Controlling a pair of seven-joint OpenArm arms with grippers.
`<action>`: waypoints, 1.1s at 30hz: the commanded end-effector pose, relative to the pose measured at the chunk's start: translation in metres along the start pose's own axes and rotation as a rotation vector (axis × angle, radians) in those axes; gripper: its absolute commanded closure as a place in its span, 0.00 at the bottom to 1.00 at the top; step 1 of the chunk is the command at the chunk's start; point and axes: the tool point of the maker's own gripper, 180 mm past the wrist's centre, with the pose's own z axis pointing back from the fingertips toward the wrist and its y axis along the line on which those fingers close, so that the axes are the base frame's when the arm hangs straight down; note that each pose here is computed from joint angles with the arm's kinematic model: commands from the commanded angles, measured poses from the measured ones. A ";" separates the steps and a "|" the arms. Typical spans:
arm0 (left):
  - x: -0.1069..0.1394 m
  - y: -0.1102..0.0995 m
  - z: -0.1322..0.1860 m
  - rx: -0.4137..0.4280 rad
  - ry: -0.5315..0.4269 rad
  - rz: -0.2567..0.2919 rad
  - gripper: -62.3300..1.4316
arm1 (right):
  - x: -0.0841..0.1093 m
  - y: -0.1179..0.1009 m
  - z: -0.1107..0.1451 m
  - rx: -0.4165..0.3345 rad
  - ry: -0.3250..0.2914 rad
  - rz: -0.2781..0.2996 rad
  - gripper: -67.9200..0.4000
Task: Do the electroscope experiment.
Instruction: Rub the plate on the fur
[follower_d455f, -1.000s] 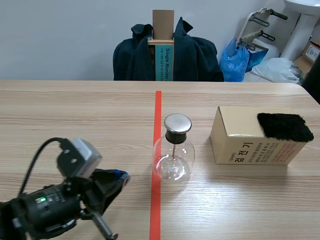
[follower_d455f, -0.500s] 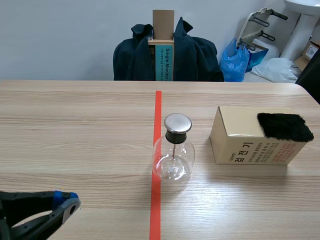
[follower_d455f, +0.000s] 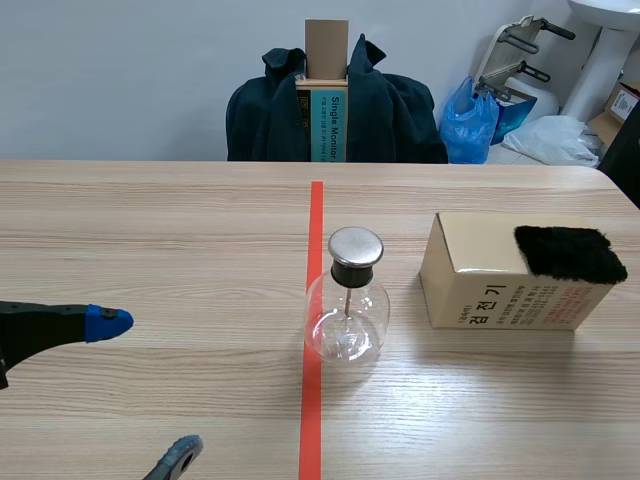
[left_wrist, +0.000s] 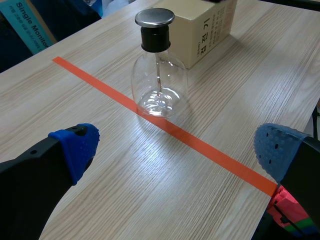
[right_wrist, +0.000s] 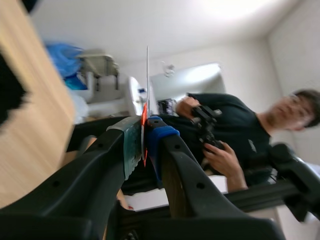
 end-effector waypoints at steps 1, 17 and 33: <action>0.007 0.001 -0.001 0.006 -0.033 0.004 0.00 | 0.010 0.010 -0.007 0.010 -0.030 -0.011 0.98; 0.007 0.001 -0.001 0.006 -0.032 0.004 0.00 | 0.008 0.081 0.002 0.188 0.046 0.002 0.98; 0.007 0.001 -0.001 0.007 -0.032 0.004 0.00 | 0.010 0.099 0.006 0.285 0.044 -0.042 0.98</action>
